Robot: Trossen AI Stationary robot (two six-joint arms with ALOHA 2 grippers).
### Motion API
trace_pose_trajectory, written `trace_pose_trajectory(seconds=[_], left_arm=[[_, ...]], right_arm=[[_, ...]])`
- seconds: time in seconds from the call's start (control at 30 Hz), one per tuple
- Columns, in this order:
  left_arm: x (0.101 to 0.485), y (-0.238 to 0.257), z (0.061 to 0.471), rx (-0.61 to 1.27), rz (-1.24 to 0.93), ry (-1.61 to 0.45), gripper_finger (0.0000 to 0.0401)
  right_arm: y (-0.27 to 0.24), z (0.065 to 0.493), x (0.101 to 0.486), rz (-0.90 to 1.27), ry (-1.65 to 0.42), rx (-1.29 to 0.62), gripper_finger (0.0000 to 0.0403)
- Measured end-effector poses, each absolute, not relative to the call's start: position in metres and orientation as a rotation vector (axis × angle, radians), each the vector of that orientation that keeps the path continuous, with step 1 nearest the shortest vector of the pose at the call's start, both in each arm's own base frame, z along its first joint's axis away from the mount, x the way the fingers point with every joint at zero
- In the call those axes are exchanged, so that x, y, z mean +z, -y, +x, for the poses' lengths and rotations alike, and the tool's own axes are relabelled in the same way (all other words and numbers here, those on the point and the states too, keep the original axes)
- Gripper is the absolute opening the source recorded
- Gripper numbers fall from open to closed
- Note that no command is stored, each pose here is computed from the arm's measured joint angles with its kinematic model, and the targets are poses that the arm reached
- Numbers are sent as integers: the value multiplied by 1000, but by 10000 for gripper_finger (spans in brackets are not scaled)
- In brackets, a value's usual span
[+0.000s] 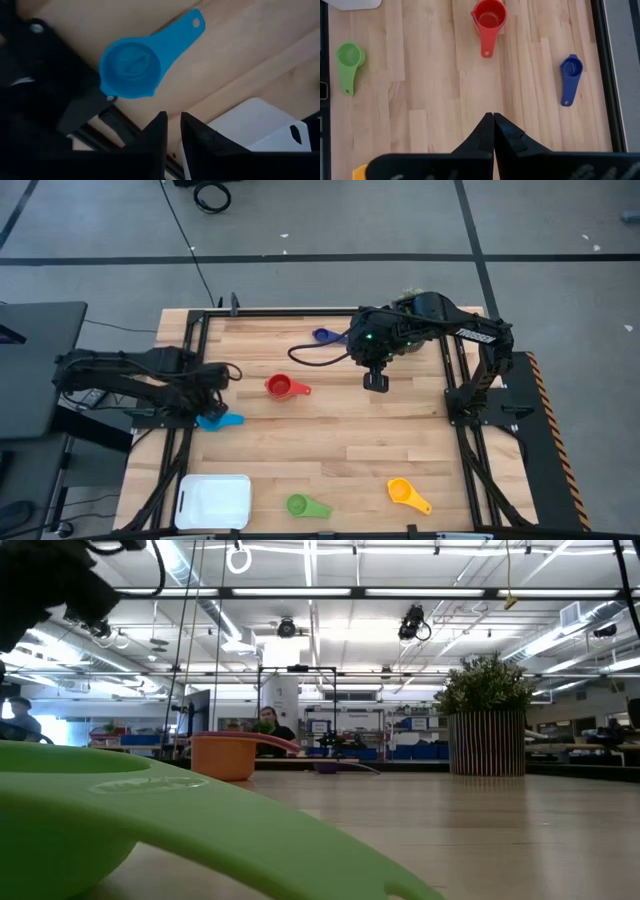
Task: Nest measuring cups in basket
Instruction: Stack the light blue measuring cup into the red measuring cup
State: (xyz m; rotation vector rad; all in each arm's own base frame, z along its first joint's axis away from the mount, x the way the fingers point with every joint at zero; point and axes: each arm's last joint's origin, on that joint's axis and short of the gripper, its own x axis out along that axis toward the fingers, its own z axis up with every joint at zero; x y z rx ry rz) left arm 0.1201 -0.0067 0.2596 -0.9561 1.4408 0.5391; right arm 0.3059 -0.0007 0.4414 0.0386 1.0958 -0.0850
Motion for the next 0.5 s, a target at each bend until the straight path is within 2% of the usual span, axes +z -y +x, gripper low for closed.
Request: trace_pose_trajectory(seconds=[0.23, 0.5], left_arm=[[238, 9, 123, 482, -1004, -1465, 59], [226, 8, 127, 424, -942, -1441, 67]], right_arm=[[1, 306, 441, 40, -1096, -86, 4], [1, 306, 441, 47, -1096, -78, 5]])
